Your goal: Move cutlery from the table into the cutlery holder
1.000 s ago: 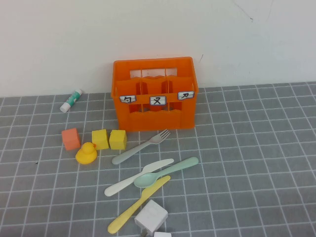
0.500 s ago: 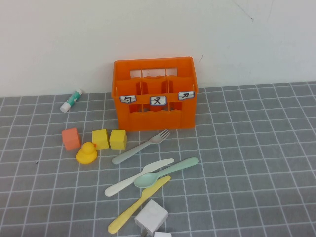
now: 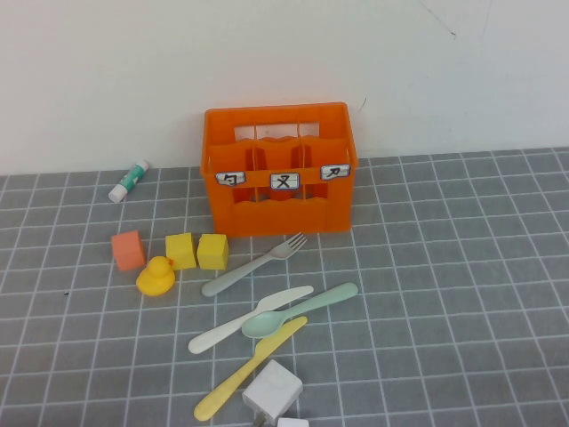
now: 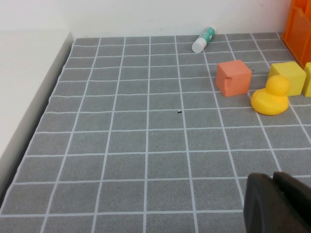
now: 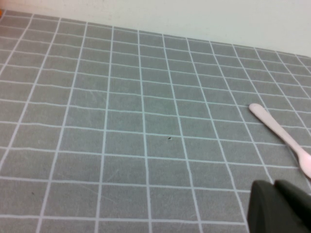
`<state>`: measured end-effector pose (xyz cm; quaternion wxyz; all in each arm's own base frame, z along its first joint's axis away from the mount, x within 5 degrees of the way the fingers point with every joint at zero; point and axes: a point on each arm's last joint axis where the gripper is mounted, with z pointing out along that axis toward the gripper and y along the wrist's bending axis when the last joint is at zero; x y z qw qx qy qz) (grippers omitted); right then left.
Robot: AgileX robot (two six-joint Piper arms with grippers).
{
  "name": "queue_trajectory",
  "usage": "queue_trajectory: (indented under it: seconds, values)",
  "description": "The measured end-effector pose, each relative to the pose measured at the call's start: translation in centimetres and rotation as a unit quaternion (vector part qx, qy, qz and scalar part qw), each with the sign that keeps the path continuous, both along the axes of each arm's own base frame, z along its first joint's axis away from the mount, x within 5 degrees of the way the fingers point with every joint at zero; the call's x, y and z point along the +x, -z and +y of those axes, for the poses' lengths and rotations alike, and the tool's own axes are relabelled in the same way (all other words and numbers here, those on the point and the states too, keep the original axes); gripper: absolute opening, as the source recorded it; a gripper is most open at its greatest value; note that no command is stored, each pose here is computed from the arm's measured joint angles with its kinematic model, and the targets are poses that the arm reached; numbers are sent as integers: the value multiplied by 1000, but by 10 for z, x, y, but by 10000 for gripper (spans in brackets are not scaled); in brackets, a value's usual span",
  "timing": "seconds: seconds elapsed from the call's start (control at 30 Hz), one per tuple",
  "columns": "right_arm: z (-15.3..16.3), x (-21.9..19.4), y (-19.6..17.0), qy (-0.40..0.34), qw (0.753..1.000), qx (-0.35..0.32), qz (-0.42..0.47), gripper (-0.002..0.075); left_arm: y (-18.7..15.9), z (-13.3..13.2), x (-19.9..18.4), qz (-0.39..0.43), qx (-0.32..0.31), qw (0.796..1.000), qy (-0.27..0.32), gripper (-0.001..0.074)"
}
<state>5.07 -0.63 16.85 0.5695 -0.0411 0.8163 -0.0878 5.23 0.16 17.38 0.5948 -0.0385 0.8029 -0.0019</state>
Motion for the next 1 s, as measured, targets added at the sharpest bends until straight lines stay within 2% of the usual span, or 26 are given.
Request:
queue_trajectory:
  seconds: [0.1,0.37,0.53,0.63,0.73,0.83,1.0]
  values:
    - [0,0,0,0,1000,0,0,-3,0,0,0,0,0,1000,0,-1]
    - [0,0,0,0,1000,0,0,-3,0,6,0,3,90,996,-7,-1]
    - [0,0,0,0,1000,0,0,-3,0,7,0,4,101,995,-8,-1]
    - [0,0,0,0,1000,0,0,-3,-2,5,1,-16,75,997,-5,-1]
    - [0,0,0,0,1000,0,0,-3,-12,1,4,-86,-15,996,-8,-1]
    - [0,0,0,0,1000,0,0,-3,-30,2,4,-186,-77,979,-21,-1]
    - [0,0,0,0,1000,0,0,-3,-50,7,0,-299,-89,949,-38,-1]
